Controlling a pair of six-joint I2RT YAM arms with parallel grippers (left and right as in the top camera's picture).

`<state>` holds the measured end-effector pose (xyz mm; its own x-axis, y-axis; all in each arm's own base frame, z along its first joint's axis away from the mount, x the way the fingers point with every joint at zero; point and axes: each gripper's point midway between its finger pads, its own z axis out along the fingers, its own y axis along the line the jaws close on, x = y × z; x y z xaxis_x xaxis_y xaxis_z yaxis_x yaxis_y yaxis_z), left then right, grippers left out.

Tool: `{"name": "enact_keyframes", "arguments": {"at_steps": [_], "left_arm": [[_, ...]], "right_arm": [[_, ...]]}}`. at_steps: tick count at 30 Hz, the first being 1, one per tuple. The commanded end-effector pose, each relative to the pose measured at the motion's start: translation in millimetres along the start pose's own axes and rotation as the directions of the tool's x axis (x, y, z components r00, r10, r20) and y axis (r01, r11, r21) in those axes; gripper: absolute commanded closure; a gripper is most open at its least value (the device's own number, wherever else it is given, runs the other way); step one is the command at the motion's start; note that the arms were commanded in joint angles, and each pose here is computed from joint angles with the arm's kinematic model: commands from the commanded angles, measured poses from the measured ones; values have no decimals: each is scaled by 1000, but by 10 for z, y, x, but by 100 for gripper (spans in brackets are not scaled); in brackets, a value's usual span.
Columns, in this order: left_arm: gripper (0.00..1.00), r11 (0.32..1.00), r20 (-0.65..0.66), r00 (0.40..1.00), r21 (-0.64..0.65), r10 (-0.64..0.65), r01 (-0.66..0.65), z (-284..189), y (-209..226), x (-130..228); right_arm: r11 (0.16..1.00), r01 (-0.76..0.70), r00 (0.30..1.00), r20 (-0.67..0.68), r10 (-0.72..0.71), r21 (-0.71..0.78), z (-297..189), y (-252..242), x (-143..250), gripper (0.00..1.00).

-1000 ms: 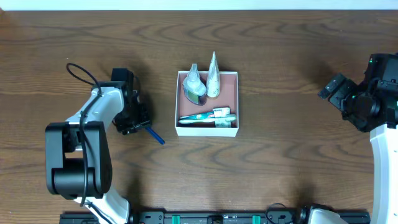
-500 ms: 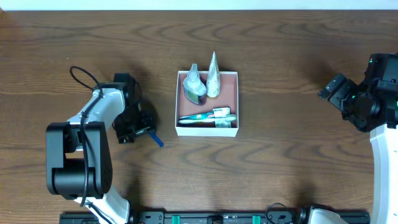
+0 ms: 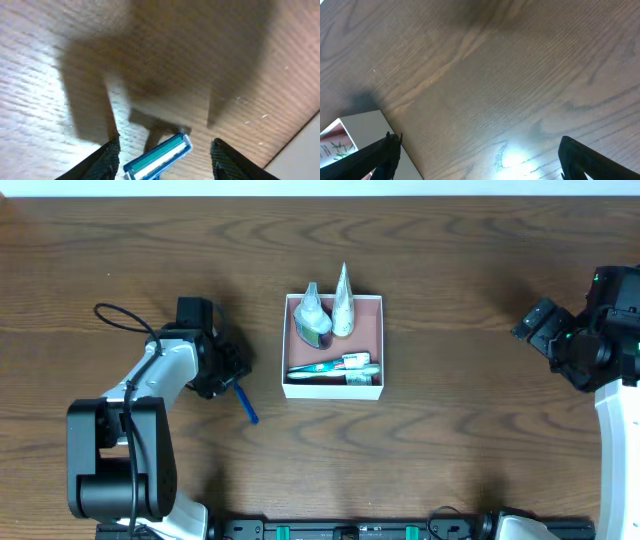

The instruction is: Pack container

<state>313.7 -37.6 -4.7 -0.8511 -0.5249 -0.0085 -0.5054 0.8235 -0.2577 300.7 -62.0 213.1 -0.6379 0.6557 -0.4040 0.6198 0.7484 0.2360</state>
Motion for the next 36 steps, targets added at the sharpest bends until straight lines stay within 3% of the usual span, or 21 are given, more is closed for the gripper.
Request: {"name": "enact_keyframes", "arguments": {"at_steps": [1, 6, 14, 18, 21, 29, 34, 36], "left_arm": [[41, 995, -167, 983, -77, -78, 66, 441, 320, 456], [44, 992, -204, 975, -105, -87, 67, 417, 377, 555], [44, 984, -360, 933, -169, -5, -60, 281, 598, 916], [45, 982, -357, 934, -170, 20, -86, 300, 633, 919], [57, 974, -293, 955, -201, 44, -107, 342, 675, 768], [63, 950, -249, 966, -276, 75, -145, 335, 806, 656], [86, 941, -223, 962, -262, 156, -214, 363, 788, 549], [91, 939, -217, 960, -254, 177, -231, 369, 770, 520]], "right_arm": [[1000, -7, 1000, 1, 7, 2, 0, -14, -11, 1], [1000, -7, 1000, 1, 7, 2, 0, -14, -11, 1], [1000, -7, 1000, 1, 7, 2, 0, -13, -10, 1], [1000, -7, 1000, 1, 7, 2, 0, -13, -10, 1], [1000, -7, 1000, 1, 7, 2, 0, -14, -11, 1], [1000, -7, 1000, 1, 7, 2, 0, -14, -11, 1], [1000, -7, 1000, 1, 7, 2, 0, -14, -11, 1], [1000, -7, 1000, 1, 7, 2, 0, -14, -11, 1]]}}
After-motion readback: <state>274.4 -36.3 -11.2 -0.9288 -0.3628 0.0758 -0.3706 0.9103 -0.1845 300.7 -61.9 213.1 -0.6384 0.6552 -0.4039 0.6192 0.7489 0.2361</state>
